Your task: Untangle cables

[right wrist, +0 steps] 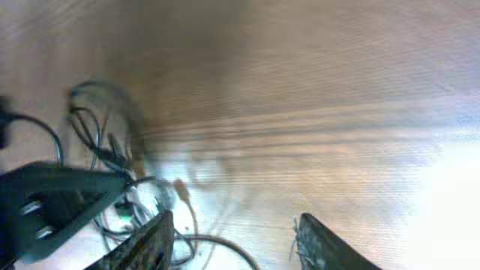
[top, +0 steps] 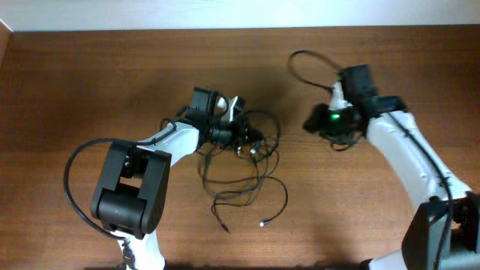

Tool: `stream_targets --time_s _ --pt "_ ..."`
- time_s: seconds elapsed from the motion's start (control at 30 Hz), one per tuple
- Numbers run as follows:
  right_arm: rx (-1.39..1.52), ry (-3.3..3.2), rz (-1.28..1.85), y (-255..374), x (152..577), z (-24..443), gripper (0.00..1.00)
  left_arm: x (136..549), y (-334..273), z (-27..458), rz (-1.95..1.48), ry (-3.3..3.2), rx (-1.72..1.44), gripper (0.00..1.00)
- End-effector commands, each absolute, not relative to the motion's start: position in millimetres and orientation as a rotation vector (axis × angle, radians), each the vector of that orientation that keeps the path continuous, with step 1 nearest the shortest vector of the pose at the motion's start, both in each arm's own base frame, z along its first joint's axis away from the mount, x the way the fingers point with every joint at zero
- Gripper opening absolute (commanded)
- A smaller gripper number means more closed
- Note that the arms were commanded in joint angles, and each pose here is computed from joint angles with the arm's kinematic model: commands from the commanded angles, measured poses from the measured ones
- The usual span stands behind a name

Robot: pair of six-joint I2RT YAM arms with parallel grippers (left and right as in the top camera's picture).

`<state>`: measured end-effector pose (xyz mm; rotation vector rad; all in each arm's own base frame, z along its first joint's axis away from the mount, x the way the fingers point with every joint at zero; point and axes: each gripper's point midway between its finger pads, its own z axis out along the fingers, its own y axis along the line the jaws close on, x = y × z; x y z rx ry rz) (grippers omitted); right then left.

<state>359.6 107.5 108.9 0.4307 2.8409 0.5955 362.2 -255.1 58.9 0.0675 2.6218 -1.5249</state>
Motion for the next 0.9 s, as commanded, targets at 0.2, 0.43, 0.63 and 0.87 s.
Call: stream_targets --time_s 0.2,0.43,0.63,0.87 --pt "0.112 2.666 1.337 173.1 346.7 148.6 0.56 330.3 -269.4 166.3 -2.055 1.889 0.862 0.0" --pt "0.213 2.765 1.179 155.8 344.6 122.4 0.44 331.1 -268.9 166.0 -2.077 1.927 0.823 0.0" --pt "0.644 2.884 0.965 101.4 333.6 97.3 0.78 348.3 -263.9 159.2 -2.109 2.131 0.539 0.0" --pt "0.736 2.713 1.493 149.3 322.7 82.1 0.81 364.7 -266.4 158.9 -2.182 2.342 0.123 0.0"
